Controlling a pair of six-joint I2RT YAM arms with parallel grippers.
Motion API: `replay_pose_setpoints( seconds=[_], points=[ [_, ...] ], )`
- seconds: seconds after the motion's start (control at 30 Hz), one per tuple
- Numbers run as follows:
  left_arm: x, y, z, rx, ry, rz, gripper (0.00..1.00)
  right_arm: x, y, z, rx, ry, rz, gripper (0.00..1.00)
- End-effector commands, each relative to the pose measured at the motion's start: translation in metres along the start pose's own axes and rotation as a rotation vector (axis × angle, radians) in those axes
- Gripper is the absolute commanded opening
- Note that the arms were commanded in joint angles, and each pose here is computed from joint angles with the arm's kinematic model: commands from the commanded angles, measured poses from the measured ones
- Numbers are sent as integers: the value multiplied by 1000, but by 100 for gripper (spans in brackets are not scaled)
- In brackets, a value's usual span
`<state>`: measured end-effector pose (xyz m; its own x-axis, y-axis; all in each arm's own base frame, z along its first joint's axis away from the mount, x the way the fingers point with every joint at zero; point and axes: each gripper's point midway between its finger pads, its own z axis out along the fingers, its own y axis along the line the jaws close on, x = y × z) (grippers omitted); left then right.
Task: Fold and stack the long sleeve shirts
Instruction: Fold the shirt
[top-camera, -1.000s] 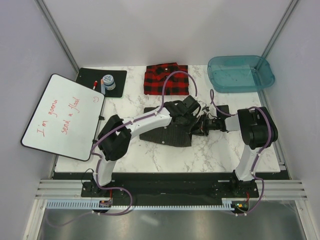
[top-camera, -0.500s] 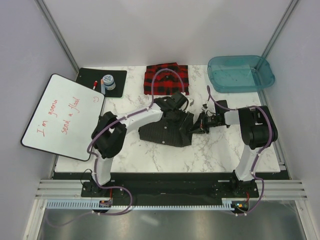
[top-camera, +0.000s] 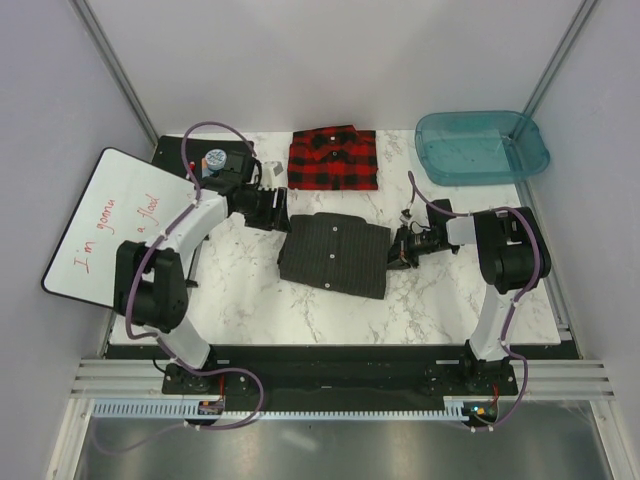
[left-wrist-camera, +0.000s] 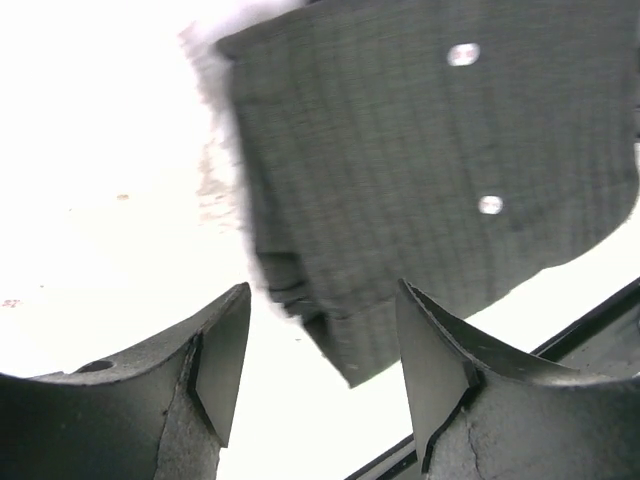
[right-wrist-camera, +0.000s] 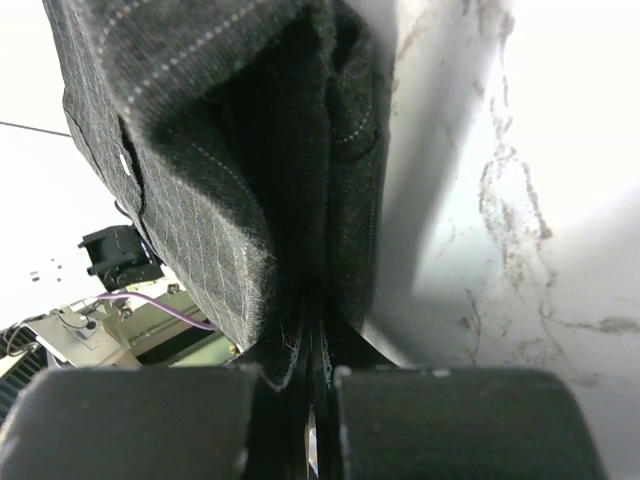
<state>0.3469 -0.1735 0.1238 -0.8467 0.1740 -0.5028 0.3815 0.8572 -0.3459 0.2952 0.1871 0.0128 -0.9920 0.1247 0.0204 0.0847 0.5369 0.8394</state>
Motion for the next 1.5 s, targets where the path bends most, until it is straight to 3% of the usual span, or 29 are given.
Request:
replay_pose_setpoints(
  seconds=[0.0,0.43,0.63,0.87,0.93,0.97,1.03,1.47],
  points=[
    [18,8,12,96,85,-20,66,-1,-3,1,17,19,-50,0],
    [37,-1,38,202,174,-137,59,2,-1,-2,22,40,-65,0],
    [43,-3,44,229,204,-174,50,2,-1,-2,20,46,-63,0],
    [43,-5,44,242,203,-180,33,4,1,-2,13,60,-60,0],
    [44,-5,44,241,203,-180,22,4,1,-3,13,64,-58,0],
    [44,-4,45,238,200,-181,10,5,1,-3,12,67,-59,0],
    [44,-3,45,228,199,-183,3,5,2,-3,13,69,-62,0],
    [46,15,45,153,187,-215,2,5,-3,-21,59,111,-70,0]
  ],
)
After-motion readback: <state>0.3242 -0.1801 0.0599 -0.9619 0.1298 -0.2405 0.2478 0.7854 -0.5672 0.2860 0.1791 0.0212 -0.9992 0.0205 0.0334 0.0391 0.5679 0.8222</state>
